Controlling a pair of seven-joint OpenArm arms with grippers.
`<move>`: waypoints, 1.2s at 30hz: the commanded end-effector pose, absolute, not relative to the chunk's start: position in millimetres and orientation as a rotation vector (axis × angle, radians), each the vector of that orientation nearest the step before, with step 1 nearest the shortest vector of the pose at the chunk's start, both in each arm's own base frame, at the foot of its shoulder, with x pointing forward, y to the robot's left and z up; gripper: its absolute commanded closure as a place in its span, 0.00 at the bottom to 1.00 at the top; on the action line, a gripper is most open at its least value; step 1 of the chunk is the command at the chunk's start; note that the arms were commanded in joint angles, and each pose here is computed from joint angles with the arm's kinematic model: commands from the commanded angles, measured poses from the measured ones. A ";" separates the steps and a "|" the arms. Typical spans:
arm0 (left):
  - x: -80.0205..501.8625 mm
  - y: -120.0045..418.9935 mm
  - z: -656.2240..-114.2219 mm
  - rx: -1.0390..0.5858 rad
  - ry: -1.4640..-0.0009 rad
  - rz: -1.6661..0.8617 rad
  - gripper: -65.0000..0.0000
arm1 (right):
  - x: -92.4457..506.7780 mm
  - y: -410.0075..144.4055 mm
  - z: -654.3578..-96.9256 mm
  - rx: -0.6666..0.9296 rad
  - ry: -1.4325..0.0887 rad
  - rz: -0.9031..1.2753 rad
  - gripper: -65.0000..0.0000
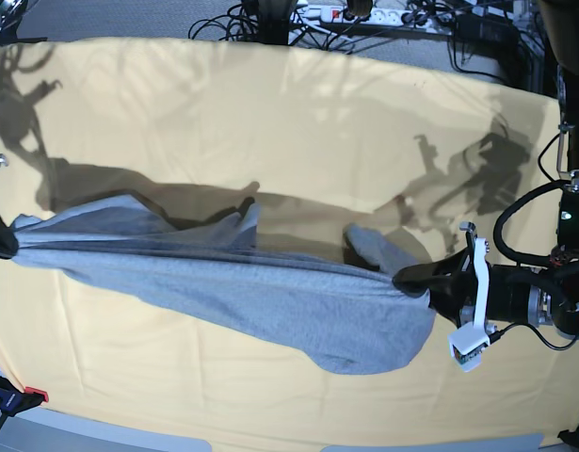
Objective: Layout the t-shirt on the table in an organized manner, then fold the t-shirt properly
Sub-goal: 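Regrasp the shirt with the left gripper and pull it outward, then move the left gripper back onto the shirt and release it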
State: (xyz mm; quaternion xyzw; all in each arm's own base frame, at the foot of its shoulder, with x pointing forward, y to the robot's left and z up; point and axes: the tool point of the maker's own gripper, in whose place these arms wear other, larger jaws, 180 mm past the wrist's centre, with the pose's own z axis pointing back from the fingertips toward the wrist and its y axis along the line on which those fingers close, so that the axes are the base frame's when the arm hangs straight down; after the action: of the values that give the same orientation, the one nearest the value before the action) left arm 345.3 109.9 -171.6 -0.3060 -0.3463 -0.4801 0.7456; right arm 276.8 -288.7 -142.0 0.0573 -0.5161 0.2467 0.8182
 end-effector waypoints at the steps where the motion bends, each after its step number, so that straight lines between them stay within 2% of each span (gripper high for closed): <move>1: 349.5 114.3 -148.7 -0.647 -0.828 -1.067 1.00 | 276.0 -292.8 -120.8 0.092 -1.156 0.547 1.00; 4: 352.7 119.9 -133.2 -0.630 -0.889 -1.058 1.00 | 264.5 -301.3 -117.1 0.094 -1.168 0.519 1.00; 10: 356.5 132.1 -125.5 -0.633 -0.927 -0.981 1.00 | 246.8 -304.0 -147.7 0.120 -1.057 0.492 1.00; 13: 347.0 130.7 -149.6 -0.663 -0.860 -0.954 1.00 | 241.6 -304.1 -156.3 0.128 -1.023 0.488 1.00; 21: 298.5 145.2 -231.2 -0.682 -0.565 -0.895 1.00 | 227.1 -304.1 -176.6 0.148 -0.937 0.479 1.00; 27: 293.6 162.6 -224.7 -0.605 -0.539 -0.916 1.00 | 213.9 -304.5 -192.1 0.162 -0.865 0.473 1.00; 36: 256.8 148.6 -212.2 -0.540 -0.508 -1.069 1.00 | 204.4 -304.3 -201.9 0.172 -0.818 0.469 1.00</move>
State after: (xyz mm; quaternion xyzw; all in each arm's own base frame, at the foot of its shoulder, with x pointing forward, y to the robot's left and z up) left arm 252.1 139.9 -218.7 -0.2724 -0.2318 -0.4946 0.7921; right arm 200.9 -298.9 -211.1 0.1025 -0.3890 0.2139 0.8902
